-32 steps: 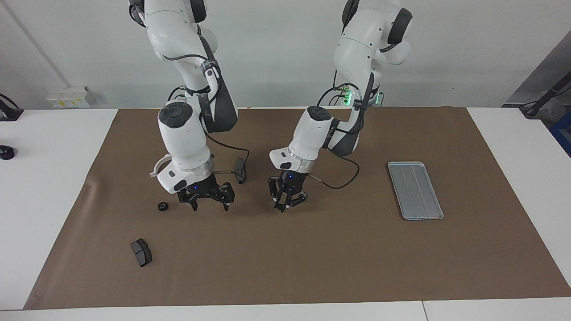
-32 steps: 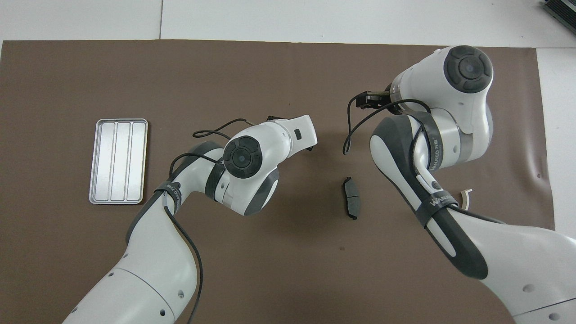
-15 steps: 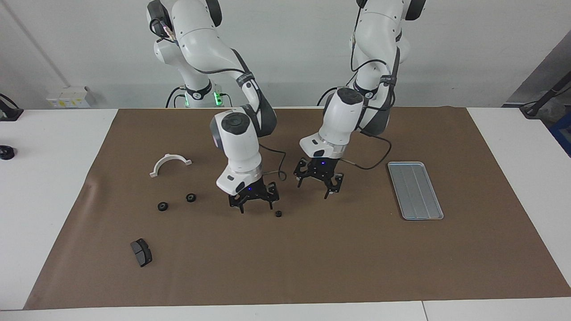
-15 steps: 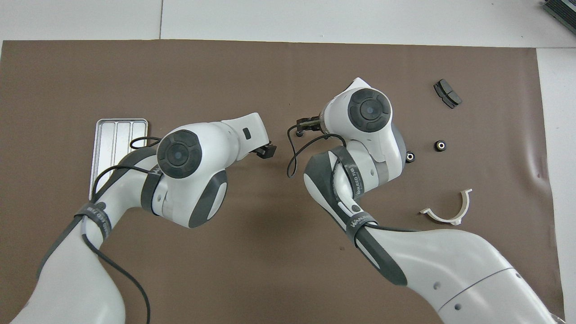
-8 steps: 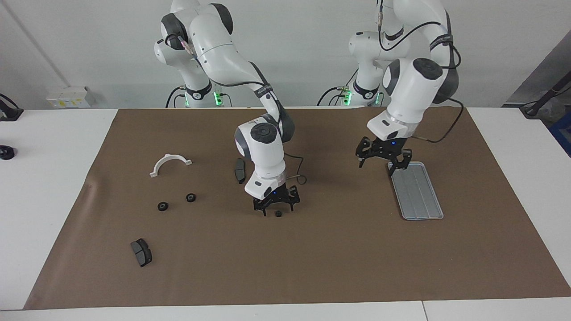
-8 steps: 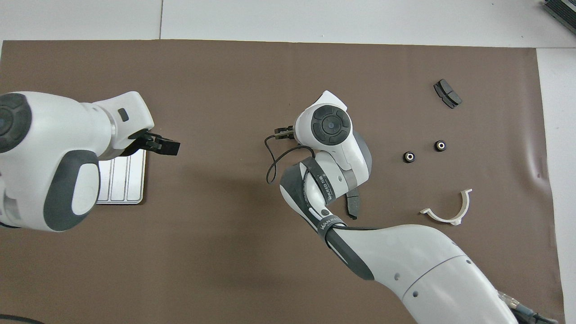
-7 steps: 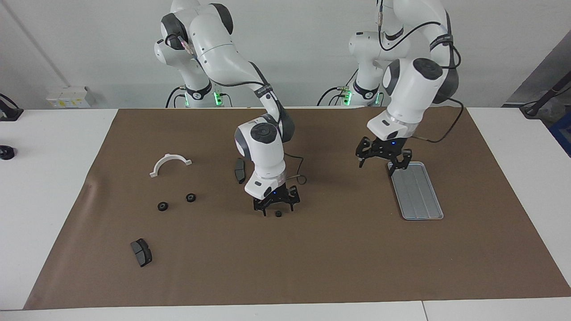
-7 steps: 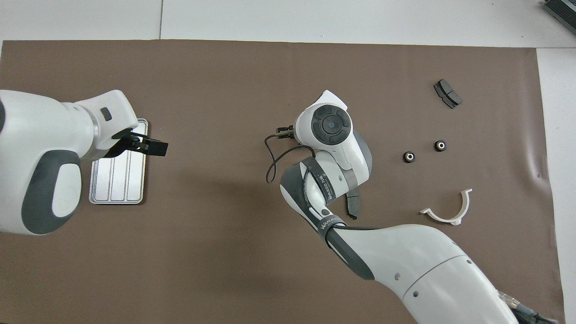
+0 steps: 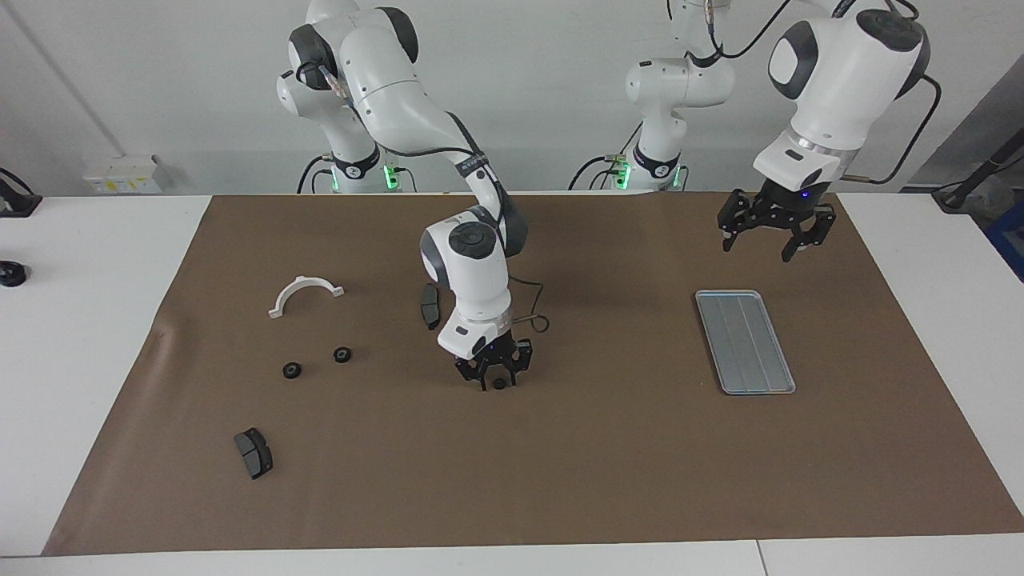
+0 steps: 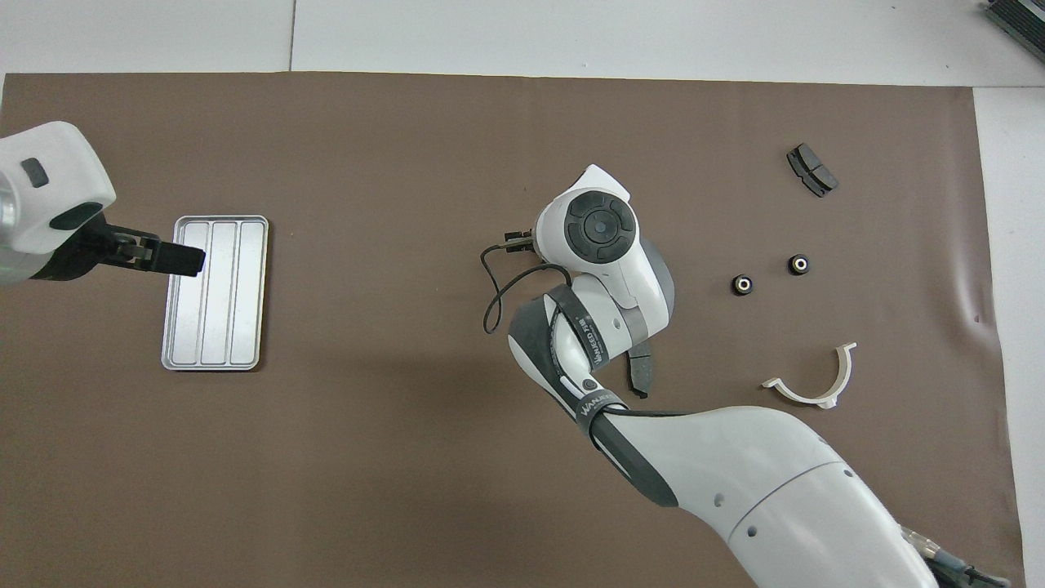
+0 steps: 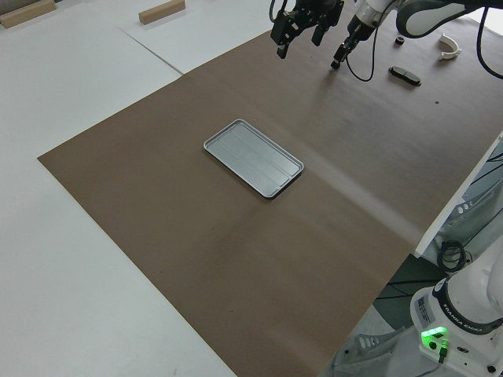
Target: Place bearing gear from tray to pile
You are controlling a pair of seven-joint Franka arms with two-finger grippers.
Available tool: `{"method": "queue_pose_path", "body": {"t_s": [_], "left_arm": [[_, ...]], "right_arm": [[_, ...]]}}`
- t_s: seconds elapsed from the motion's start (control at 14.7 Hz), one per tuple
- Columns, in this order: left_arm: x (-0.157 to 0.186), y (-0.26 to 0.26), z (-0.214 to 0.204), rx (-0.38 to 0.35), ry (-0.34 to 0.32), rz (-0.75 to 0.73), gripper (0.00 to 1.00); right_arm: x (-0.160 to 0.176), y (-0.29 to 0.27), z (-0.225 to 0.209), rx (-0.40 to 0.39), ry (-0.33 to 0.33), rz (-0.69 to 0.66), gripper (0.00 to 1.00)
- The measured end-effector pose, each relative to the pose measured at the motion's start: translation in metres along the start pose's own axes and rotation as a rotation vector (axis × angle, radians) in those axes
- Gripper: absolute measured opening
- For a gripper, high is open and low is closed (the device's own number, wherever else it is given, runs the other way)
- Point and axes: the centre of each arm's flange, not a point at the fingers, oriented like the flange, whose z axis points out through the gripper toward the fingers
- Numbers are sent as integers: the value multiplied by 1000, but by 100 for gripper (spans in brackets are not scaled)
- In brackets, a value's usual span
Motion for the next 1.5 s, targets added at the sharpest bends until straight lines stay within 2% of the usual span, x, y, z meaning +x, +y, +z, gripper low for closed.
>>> {"method": "queue_pose_path", "body": {"t_s": [0.2,0.41,0.89,1.02,1.23,1.36,1.5], "left_arm": [[-3,-14,-19,-2,-35,-25,100],[-3,-17,-19,-12,-81,-30,100],[-12,-32,-5,-22,-161,-66,100],[-17,-43,0,-24,-172,-89,100],[-18,-43,-1,0,-178,-82,100],[-17,-42,-2,27,-176,-71,100],[-15,-41,-2,31,-166,-67,100]], "right_arm": [[-1,0,1,-2,-1,-2,55],[1,2,-2,-6,5,-3,25],[5,8,-6,-17,-9,8,25],[23,39,-33,-33,0,55,25],[53,134,-92,-57,16,158,25],[56,194,-99,-77,6,190,25],[49,248,-85,-95,-11,175,25]]}}
